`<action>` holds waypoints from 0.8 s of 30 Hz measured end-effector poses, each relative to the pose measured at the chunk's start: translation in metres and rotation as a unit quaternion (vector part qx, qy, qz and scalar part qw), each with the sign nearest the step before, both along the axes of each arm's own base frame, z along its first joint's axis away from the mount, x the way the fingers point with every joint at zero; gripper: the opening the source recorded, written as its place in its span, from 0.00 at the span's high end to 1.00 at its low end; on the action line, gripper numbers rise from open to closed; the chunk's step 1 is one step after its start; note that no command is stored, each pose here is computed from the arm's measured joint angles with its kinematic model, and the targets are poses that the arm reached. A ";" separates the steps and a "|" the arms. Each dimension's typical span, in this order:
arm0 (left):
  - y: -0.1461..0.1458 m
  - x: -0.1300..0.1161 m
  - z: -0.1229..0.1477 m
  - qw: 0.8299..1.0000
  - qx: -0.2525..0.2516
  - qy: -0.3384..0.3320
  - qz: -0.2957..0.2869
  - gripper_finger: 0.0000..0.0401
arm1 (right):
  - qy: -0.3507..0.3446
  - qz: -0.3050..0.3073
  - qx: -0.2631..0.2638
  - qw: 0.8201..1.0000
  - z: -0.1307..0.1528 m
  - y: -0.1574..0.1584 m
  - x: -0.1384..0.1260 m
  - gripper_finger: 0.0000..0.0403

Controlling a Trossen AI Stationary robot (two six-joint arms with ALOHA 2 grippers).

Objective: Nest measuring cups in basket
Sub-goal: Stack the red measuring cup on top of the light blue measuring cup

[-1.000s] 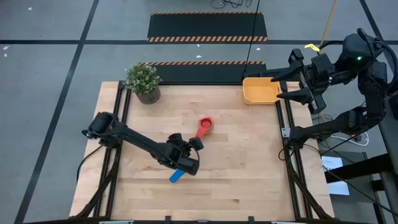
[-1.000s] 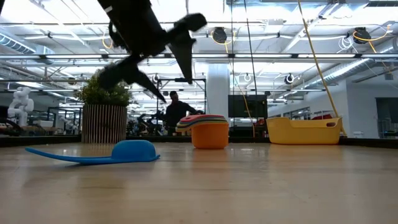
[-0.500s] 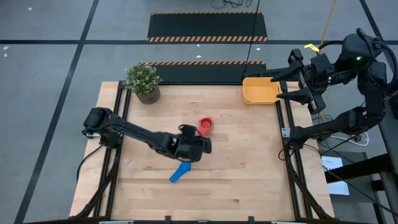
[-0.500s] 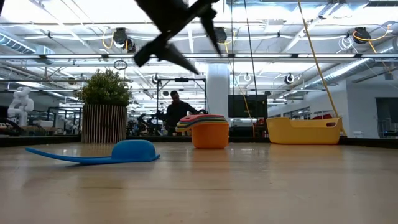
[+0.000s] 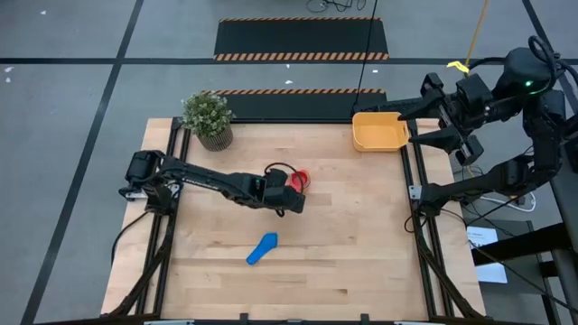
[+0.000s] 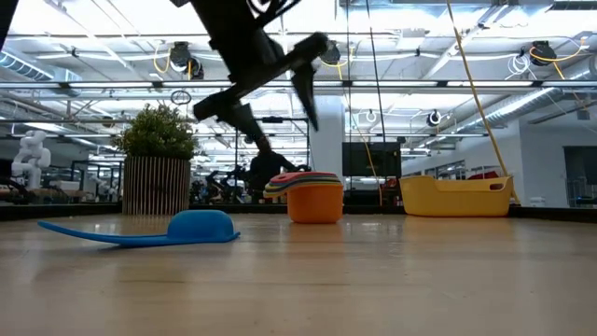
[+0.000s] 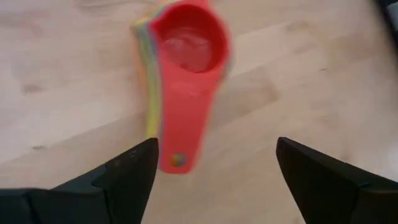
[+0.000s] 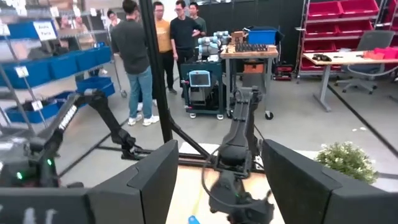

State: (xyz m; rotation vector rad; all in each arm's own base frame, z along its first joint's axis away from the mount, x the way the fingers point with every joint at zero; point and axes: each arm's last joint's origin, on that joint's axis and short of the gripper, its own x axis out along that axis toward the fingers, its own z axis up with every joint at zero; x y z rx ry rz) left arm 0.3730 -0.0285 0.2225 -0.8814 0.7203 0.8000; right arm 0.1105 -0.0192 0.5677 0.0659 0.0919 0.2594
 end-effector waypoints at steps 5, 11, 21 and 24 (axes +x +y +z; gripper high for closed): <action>0.005 -0.005 -0.003 0.999 0.008 0.038 -0.013 0.22 | 0.010 -0.004 0.027 1.000 -0.001 -0.004 0.011 0.44; 0.005 -0.005 -0.003 0.996 0.038 0.056 -0.064 0.23 | 0.028 -0.042 0.032 0.998 -0.005 -0.011 0.028 0.44; 0.005 -0.007 -0.005 0.993 0.034 0.076 -0.088 0.02 | 0.049 -0.043 0.038 0.997 -0.011 -0.017 0.046 0.44; 0.006 -0.014 -0.008 0.994 0.002 0.100 -0.040 0.03 | 0.051 -0.043 0.038 0.997 -0.011 -0.018 0.049 0.44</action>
